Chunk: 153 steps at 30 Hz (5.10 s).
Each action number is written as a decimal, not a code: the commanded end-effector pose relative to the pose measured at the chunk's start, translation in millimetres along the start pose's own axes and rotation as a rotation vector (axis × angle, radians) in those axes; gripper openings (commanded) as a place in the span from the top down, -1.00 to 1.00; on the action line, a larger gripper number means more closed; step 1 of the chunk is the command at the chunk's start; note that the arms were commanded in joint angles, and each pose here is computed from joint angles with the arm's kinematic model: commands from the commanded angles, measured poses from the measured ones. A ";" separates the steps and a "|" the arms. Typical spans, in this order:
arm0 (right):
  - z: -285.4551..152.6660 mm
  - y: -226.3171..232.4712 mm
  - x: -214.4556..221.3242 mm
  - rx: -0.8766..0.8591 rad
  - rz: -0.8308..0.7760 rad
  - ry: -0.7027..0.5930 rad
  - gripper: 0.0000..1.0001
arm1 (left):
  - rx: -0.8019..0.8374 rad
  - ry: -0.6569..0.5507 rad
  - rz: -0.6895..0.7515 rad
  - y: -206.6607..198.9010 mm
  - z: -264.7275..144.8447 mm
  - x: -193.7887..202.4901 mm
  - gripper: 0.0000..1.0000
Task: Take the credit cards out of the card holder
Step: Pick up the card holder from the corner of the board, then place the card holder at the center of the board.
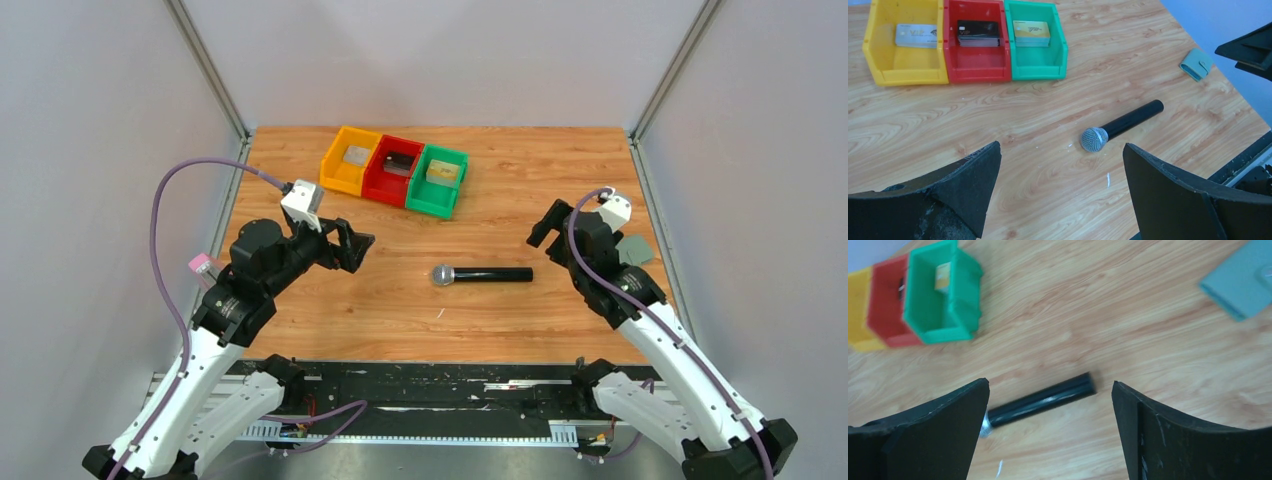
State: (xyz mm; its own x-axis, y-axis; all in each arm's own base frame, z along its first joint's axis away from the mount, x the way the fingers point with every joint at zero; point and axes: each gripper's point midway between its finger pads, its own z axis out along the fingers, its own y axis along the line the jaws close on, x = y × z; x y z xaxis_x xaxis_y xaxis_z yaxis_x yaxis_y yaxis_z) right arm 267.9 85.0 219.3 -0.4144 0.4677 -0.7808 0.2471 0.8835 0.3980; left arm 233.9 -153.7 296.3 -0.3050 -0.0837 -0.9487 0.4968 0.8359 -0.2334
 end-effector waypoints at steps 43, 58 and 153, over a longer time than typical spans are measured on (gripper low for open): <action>131.9 -247.0 -68.2 0.578 0.543 0.080 -0.11 | 0.033 -0.044 0.024 -6.2 3.8 -13.6 -1.00; 144.5 -213.1 -46.0 0.547 0.539 0.068 -0.20 | 0.045 -0.061 0.023 -8.9 -0.8 -17.4 -1.00; 121.5 176.4 63.4 -0.369 -1.016 -0.046 1.00 | -0.408 0.196 -0.305 54.5 -8.6 57.2 -0.96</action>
State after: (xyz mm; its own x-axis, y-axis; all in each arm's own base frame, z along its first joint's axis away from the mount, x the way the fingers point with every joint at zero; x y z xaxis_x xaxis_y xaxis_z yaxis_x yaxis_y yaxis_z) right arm 387.6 214.0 135.0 -0.4025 -0.5029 -0.7649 -0.4239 0.8430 -0.3312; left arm 229.0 -133.1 220.6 -0.6059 -0.1878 -0.7730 0.1787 0.9148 -0.3623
